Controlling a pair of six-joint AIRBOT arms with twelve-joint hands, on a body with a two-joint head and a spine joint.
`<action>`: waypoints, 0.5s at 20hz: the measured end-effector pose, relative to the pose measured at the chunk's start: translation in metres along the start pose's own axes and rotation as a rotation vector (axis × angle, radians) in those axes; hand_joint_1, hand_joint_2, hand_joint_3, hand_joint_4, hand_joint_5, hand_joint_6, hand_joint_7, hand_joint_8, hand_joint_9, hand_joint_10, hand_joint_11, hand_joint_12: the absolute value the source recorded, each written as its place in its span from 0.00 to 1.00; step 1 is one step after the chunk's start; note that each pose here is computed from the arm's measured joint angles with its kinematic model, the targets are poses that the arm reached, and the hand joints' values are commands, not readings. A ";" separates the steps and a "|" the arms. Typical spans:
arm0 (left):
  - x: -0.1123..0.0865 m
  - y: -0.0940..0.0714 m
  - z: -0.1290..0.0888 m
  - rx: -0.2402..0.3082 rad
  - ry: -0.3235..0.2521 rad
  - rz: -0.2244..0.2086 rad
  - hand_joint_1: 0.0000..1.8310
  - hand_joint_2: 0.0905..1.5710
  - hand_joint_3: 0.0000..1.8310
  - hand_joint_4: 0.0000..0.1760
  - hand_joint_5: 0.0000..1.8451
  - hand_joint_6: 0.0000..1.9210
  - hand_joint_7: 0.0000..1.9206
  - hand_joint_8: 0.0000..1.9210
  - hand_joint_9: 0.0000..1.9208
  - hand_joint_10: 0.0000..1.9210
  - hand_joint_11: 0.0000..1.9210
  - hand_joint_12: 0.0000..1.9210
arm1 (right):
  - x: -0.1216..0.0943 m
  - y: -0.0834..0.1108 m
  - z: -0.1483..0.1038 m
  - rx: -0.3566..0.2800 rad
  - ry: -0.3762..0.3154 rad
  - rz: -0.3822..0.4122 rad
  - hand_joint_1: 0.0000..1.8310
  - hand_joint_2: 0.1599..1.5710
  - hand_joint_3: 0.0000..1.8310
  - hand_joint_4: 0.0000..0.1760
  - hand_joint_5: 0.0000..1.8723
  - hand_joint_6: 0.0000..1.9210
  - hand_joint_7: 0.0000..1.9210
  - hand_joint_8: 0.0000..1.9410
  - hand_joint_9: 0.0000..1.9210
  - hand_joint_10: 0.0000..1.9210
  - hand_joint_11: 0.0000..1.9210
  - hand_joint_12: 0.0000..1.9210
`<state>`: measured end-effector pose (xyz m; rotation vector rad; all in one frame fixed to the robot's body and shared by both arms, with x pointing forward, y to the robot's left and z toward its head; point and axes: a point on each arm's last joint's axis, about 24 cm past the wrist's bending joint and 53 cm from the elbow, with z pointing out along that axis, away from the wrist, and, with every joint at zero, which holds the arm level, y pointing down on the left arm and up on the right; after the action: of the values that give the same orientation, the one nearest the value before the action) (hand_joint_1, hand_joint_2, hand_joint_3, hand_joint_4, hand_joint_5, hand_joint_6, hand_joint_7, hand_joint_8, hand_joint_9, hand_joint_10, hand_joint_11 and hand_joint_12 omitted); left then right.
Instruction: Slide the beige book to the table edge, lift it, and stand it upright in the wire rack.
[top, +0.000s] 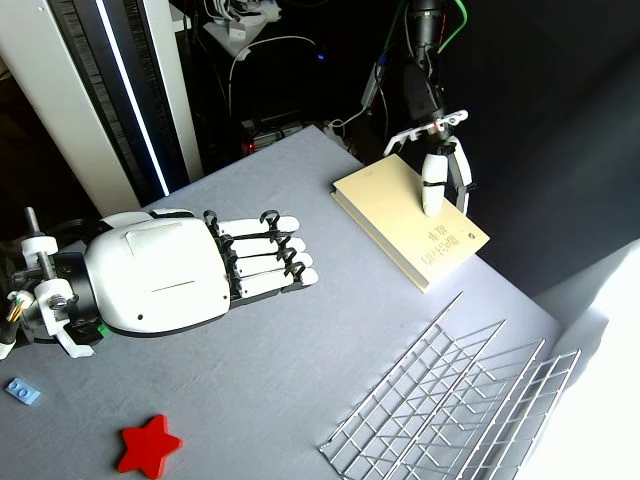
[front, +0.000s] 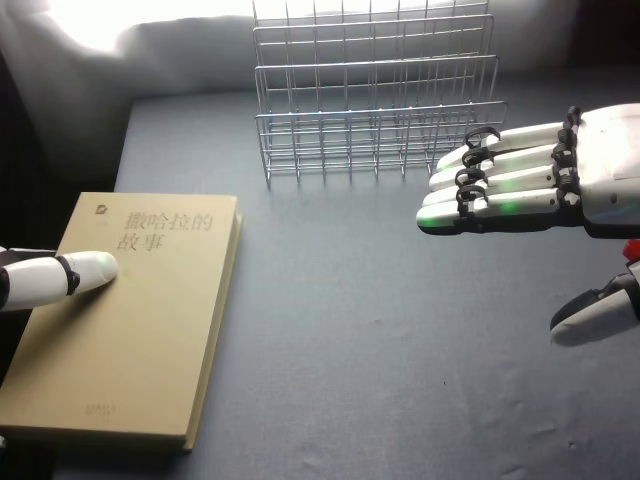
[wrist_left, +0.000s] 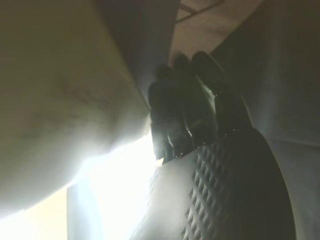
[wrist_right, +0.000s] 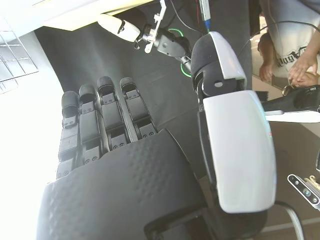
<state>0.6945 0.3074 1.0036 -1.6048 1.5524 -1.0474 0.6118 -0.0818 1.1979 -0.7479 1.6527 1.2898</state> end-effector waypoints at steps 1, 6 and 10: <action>0.000 0.000 0.000 0.002 -0.001 -0.003 0.67 0.75 0.00 0.00 0.42 0.55 0.48 0.71 0.49 0.72 0.34 0.89 | 0.000 0.000 0.000 -0.001 0.000 0.000 0.08 0.70 0.00 0.00 0.03 0.00 0.06 0.00 0.06 0.00 0.00 0.15; -0.002 0.000 0.000 -0.001 -0.007 -0.030 0.67 0.75 0.00 0.00 0.41 0.56 0.47 0.74 0.48 0.78 0.34 0.93 | 0.000 0.001 0.000 -0.003 0.000 0.000 0.07 0.71 0.00 0.00 0.01 0.00 0.06 0.00 0.05 0.00 0.00 0.10; -0.001 -0.001 0.000 -0.001 -0.005 -0.029 0.67 0.75 0.00 0.00 0.42 0.56 0.47 0.72 0.47 0.75 0.32 0.92 | 0.000 0.001 0.000 -0.003 0.000 0.000 0.07 0.71 0.00 0.00 0.02 0.00 0.06 0.00 0.06 0.00 0.00 0.12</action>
<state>0.6953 0.3087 1.0040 -1.6339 1.5307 -1.0578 0.6111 -0.0812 1.1980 -0.7493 1.6514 1.2927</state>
